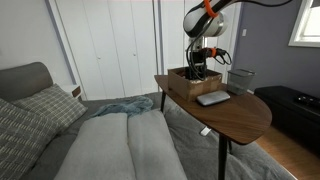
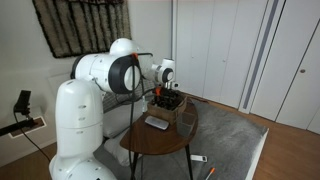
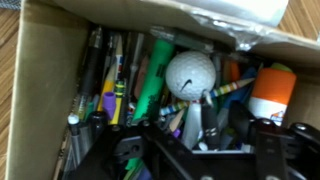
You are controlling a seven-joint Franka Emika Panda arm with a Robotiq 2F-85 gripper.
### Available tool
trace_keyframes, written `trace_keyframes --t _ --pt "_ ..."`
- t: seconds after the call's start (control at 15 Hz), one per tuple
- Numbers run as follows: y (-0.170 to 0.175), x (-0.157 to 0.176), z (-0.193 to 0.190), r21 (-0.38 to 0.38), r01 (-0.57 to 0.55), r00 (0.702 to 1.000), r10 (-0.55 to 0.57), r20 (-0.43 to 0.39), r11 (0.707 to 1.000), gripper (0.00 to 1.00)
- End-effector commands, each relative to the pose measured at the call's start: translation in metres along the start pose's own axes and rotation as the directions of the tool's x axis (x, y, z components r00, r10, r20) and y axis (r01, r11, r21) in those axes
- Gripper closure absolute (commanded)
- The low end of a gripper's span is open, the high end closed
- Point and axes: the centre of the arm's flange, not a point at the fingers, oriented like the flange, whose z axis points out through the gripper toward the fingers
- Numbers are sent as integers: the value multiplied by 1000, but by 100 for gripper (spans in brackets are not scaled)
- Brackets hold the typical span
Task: Pick up the white marker and put it in the gray pen holder
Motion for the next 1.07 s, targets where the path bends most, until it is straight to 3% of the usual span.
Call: trace_keyframes --t 0.0,0.2,0.4,0.67,1.0 --pt "-12 2 19 47 47 998 -49 45 998 60" --pt "-9 -5 17 43 47 995 -51 88 998 80" --pt "-1 -7 -3 32 25 999 -26 40 999 98" --pt "4 -17 -45 37 13 998 -11 -54 999 96" --pt "1 -30 -94 108 39 983 -19 -183 993 95"
